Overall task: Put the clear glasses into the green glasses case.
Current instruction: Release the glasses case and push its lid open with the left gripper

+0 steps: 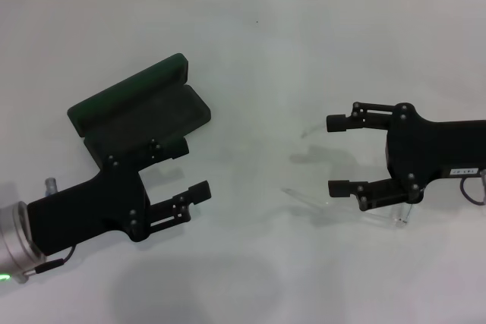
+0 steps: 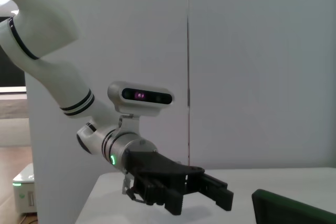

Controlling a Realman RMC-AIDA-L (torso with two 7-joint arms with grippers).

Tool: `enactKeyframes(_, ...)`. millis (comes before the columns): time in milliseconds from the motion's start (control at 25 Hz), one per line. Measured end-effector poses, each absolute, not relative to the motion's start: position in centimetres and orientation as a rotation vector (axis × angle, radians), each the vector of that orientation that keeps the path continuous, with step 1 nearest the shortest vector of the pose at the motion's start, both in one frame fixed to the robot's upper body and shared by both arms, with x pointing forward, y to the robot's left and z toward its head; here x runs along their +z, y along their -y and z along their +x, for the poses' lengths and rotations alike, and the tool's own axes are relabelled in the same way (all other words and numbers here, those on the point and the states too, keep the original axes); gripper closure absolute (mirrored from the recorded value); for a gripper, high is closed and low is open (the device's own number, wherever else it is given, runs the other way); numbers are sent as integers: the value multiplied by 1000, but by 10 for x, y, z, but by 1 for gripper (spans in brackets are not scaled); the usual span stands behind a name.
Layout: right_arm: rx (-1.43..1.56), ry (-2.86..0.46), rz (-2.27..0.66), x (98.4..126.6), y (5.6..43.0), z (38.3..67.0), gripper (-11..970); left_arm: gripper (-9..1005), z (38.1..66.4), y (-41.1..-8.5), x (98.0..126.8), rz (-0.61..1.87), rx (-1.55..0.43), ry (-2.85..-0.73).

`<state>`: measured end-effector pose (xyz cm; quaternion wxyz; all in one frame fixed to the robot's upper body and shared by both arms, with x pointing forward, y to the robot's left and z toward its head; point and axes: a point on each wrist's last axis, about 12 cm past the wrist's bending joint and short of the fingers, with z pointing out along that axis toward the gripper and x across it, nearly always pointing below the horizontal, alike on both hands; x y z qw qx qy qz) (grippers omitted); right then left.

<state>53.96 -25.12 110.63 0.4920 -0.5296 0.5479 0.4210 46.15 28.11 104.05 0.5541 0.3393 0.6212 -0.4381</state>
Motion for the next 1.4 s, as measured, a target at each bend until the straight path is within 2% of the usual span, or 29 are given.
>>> enactKeyframes(520,988,-1351,-1313,1104,252,541,90,245,471,-280,1043,752,-966,-1454)
enactKeyframes(800,986,-1357,-1321,1104,253,541,90,246,525,-311,1083,783,-890,-1627)
enactKeyframes(1040,979,-1368,-1318,1102,254,540,89,246,556,-312,1118,819,-796,-1728)
enactKeyframes(1400,976,-1378,-1312,1099,252,540,89,245,585,-307,1121,895,-654,-1917)
